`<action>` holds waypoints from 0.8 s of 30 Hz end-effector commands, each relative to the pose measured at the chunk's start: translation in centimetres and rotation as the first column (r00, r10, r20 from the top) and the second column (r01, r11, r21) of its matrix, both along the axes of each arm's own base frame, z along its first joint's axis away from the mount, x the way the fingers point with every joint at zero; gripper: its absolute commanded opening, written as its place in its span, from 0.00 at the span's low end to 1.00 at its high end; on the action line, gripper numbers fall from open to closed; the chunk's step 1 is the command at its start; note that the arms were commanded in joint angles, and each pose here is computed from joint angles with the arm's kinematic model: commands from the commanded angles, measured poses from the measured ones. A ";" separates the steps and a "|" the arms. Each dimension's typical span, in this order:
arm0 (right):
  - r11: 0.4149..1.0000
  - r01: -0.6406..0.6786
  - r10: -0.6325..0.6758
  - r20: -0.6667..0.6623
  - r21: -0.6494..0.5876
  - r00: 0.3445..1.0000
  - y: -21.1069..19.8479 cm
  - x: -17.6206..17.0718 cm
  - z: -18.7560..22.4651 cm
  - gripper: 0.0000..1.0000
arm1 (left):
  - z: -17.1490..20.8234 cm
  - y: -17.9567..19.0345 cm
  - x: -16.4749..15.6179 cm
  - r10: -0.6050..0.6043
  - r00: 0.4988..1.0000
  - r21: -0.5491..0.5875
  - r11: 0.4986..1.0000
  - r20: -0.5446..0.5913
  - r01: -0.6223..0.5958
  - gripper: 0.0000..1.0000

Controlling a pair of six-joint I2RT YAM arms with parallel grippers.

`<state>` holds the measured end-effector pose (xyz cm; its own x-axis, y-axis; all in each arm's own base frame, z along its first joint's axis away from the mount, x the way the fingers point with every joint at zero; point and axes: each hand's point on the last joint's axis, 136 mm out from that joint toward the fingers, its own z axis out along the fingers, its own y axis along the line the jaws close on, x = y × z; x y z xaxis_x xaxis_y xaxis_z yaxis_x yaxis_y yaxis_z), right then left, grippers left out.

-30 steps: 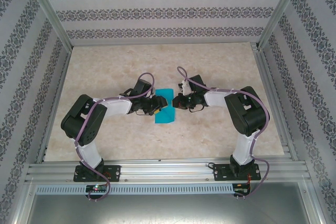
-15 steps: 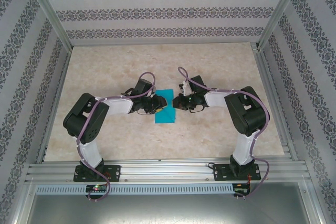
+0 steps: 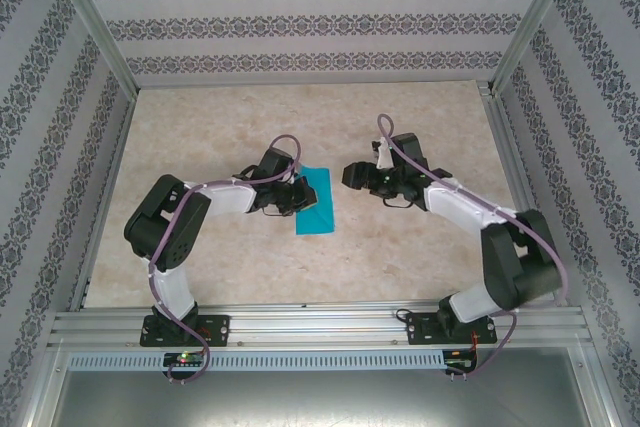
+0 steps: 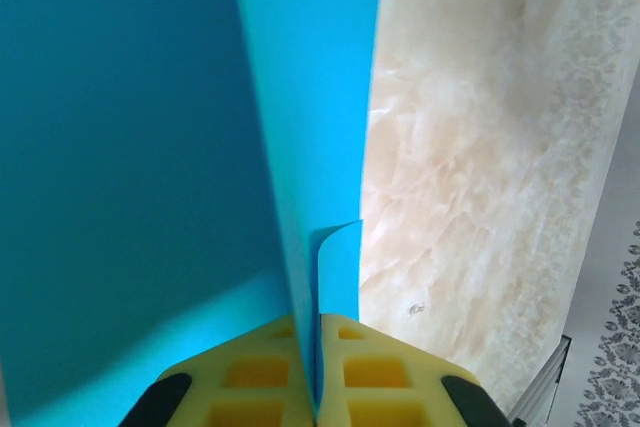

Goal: Fold a paper plane with a square sheet of paper (pick it up from the middle)
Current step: Turn over the paper at the center of the table.

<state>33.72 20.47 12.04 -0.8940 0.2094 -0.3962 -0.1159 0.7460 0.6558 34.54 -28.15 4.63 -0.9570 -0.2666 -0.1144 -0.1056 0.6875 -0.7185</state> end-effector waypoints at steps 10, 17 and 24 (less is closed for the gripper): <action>0.968 0.218 -0.211 0.062 -0.127 0.975 -5.6 -1.3 2.3 0.90 | 7.3 6.8 -1.6 -0.170 0.982 0.484 0.868 0.084 0.109 0.07; 0.963 0.252 -0.248 0.054 -0.098 0.967 -6.0 -1.1 3.4 0.91 | 12.5 14.5 -1.7 -0.157 0.978 0.800 0.599 0.140 -0.018 0.07; 0.945 0.312 -0.310 0.031 -0.102 0.950 -6.7 -1.1 3.2 0.92 | 14.0 17.5 -0.8 -0.158 0.975 0.939 0.332 0.155 -0.095 0.08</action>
<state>32.18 14.77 13.94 -0.8208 0.3796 -0.4269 0.0820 0.8178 0.5696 34.41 -13.36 18.54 -0.8718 0.0500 -0.4874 -0.0344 0.9861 0.1627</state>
